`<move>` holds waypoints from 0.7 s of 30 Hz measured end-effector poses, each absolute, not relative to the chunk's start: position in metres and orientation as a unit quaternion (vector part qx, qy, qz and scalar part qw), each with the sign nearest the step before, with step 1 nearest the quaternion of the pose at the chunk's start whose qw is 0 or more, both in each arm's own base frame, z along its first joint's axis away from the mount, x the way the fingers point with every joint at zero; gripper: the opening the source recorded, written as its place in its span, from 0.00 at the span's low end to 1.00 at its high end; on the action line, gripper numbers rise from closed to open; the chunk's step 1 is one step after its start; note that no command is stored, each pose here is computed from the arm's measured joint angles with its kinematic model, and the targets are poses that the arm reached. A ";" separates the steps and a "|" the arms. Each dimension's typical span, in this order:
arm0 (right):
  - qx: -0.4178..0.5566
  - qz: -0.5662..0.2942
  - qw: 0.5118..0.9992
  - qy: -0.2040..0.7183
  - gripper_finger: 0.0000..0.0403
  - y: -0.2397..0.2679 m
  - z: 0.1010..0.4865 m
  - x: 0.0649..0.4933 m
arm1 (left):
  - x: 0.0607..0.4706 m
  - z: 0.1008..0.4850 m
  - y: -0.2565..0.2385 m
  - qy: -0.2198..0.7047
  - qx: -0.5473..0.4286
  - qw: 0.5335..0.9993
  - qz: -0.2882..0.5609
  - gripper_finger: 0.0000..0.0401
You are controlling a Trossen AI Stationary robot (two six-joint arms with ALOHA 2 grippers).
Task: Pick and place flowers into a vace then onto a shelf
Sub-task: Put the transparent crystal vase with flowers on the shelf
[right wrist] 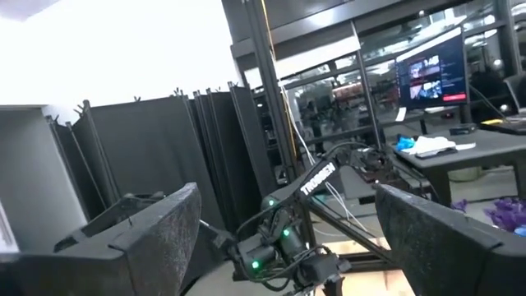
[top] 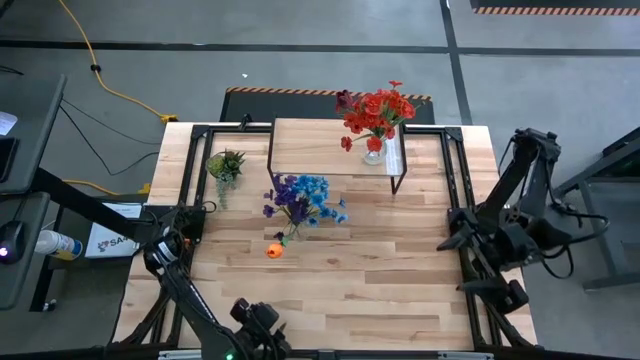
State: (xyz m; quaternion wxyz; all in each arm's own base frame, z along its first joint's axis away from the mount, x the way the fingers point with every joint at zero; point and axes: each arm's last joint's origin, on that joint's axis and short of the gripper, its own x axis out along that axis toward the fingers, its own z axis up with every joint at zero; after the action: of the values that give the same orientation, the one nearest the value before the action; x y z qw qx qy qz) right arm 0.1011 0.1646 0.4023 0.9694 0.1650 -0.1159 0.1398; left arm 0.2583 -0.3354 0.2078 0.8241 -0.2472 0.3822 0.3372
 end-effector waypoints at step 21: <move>0.157 0.136 0.968 -0.139 0.87 0.170 0.405 0.101 | 0.277 0.175 -0.285 0.268 -0.199 0.832 0.443 0.73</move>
State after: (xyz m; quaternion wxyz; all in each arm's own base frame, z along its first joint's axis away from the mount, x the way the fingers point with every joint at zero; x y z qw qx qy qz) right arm 0.1014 0.1696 0.4052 0.9682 0.1575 -0.1387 0.1362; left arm 0.2767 -0.2847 0.1753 0.8321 -0.1994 0.2683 0.4426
